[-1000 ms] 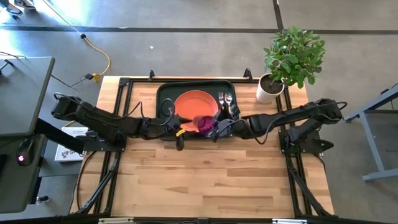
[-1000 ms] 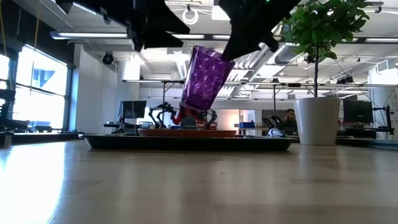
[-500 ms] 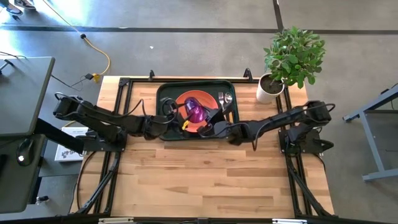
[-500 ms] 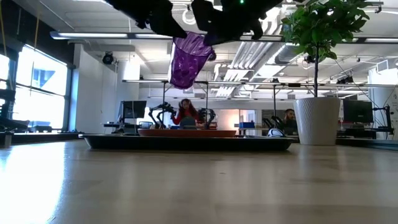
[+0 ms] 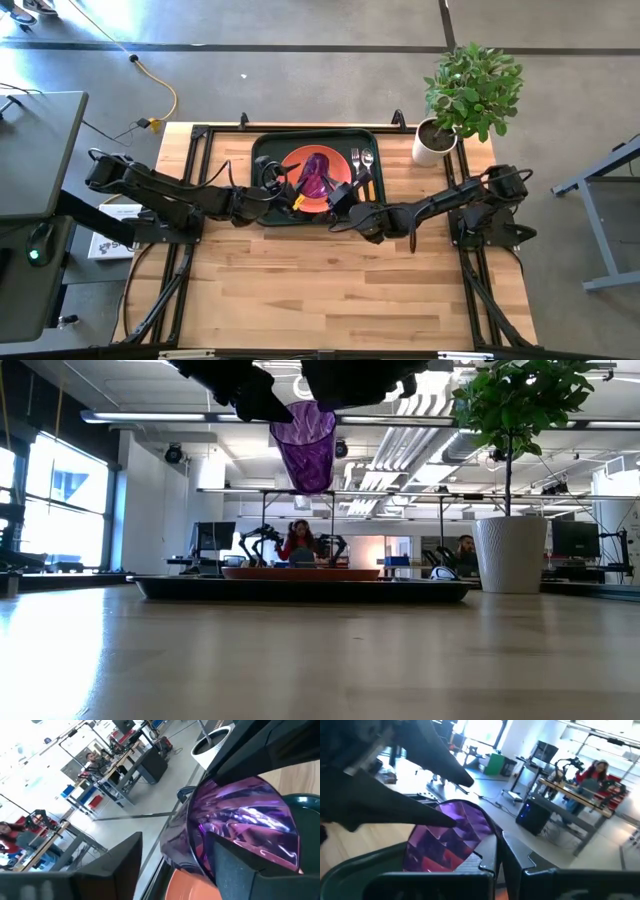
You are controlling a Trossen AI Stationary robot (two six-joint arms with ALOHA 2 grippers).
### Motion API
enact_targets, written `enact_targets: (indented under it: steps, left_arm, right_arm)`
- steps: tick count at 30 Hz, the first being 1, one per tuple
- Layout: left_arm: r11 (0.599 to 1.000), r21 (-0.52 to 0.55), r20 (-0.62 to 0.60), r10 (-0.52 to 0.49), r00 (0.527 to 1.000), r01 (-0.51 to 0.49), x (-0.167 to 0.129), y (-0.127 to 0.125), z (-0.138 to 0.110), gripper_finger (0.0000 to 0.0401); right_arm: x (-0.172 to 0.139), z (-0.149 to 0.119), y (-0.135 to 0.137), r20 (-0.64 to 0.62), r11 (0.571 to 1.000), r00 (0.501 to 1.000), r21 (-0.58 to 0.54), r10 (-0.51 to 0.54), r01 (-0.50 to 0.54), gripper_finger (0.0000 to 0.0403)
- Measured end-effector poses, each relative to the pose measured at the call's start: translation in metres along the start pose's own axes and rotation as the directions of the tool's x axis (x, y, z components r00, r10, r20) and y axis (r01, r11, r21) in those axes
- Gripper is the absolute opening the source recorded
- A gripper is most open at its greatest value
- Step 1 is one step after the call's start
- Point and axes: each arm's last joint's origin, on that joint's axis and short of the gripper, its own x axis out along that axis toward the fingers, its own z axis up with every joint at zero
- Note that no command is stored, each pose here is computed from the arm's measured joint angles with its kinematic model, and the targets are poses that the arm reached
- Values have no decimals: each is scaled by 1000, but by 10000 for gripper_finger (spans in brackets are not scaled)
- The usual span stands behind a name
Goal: Pick and place plate/cup/fork/spoon on tray
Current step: Put the purple glass on the tray to the top left of the orange plate
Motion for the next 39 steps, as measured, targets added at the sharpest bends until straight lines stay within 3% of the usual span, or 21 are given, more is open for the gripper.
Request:
enact_targets:
  steps: [10, 17, 27, 33, 36, 39]
  left_arm:
    - [1000, -2, 4, -8, 1000, 8, 0, 0, 0, 118]
    - [999, -28, 11, -21, 1000, 21, 1, 0, 0, 16]
    - [996, 42, -94, 83, 992, -80, 14, 11, -12, 5]
    - [993, 74, -264, 104, 959, -87, 31, 46, -19, 4]
    - [999, -37, -382, 4, 924, -20, 46, 77, -26, 3]
    - [974, -226, -474, -142, 869, 36, 64, 112, -42, 3]
  right_arm:
    - [-2, 4, 3, 43, 996, 995, 13, 92, -92, 0]
    - [-2, 6, 4, 65, 992, 990, 29, 124, -126, 0]
    - [-10, 8, 6, 68, 990, 988, 13, 141, -142, 9]
    - [-33, 12, 6, 30, 987, 987, -33, 159, -158, 68]
    - [-46, 5, 6, -37, 981, 980, 3, 196, -196, 97]
    - [-54, -6, 9, -118, 964, 957, 55, 265, -261, 115]
